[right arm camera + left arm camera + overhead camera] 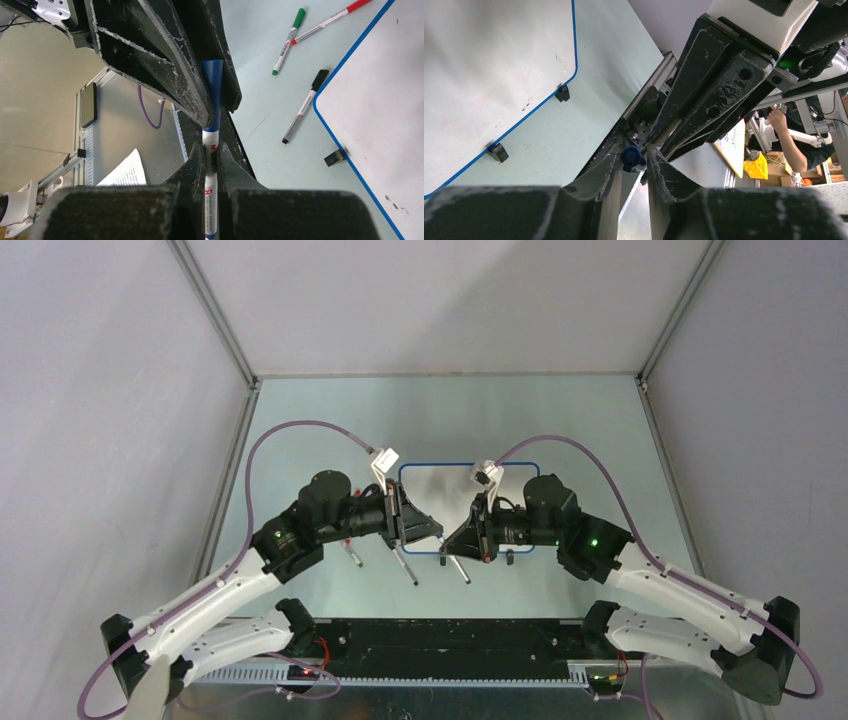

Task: Write a sentence on the whiteboard
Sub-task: Pass from the right arm to the left

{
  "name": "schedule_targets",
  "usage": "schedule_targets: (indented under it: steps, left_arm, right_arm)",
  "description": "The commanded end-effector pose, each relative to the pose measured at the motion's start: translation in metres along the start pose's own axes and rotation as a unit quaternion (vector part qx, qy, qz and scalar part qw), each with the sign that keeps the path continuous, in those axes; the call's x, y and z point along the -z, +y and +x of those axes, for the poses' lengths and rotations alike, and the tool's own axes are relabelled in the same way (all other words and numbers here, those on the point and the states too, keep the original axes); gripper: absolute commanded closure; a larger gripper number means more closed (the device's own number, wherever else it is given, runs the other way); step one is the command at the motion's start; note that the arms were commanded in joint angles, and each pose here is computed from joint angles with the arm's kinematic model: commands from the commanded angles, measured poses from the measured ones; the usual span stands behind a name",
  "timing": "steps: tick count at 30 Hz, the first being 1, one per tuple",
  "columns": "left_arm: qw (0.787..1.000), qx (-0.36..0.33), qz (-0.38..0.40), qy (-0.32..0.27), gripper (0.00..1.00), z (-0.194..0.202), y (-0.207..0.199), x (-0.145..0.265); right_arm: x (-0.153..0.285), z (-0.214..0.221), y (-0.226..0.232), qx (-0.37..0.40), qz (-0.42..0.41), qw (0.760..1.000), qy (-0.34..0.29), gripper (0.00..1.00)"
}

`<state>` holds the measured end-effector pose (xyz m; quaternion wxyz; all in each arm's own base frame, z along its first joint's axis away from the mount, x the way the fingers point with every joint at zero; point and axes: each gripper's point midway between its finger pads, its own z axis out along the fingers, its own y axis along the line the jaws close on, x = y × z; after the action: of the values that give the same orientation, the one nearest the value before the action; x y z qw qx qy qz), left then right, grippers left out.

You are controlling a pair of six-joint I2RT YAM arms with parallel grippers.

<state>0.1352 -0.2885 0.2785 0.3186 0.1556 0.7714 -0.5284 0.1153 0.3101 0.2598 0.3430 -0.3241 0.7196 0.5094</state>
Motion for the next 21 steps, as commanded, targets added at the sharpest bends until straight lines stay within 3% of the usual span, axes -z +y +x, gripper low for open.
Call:
schedule_targets:
  steps: [1,3,6,7,8,10,13,17,21]
  left_arm:
    - [0.999,-0.013,0.032,-0.001,0.74,-0.002,-0.012,0.002]
    - [0.999,-0.018,0.036,0.002,0.79,-0.001,-0.013,0.003]
    - [0.999,-0.022,0.034,0.002,0.97,0.000,-0.011,0.003]
    - [0.999,-0.022,0.028,-0.004,0.99,-0.003,-0.010,0.003]
    - [0.999,-0.020,0.024,-0.007,1.00,-0.003,-0.008,0.003]
    - [0.999,-0.013,0.016,-0.026,1.00,-0.009,-0.005,0.005]
    - [0.998,0.004,0.025,-0.062,1.00,-0.020,-0.005,0.010]
    - [0.990,0.034,0.063,-0.121,1.00,-0.044,-0.016,0.021]
    - [0.977,0.076,0.110,-0.167,1.00,-0.064,-0.032,0.034]
  right_arm:
    - [0.000,-0.019,0.013,0.021,-0.020,0.999,-0.017,1.00]
    - [0.000,-0.019,0.013,0.021,-0.019,0.999,-0.016,1.00]
    - [-0.001,-0.020,0.011,0.021,-0.013,1.000,-0.017,1.00]
    - [0.000,-0.020,0.010,0.020,-0.012,1.000,-0.017,0.94]
    - [0.001,-0.021,0.010,0.022,-0.010,1.000,-0.020,0.76]
    - [0.003,-0.023,0.010,0.026,-0.007,0.999,-0.027,0.53]
    - [0.009,-0.030,0.009,0.024,0.006,0.998,-0.054,0.35]
    - [0.021,-0.045,0.003,0.006,0.029,0.992,-0.125,0.22]
    - [0.032,-0.066,0.010,-0.005,0.011,0.976,-0.216,0.19]
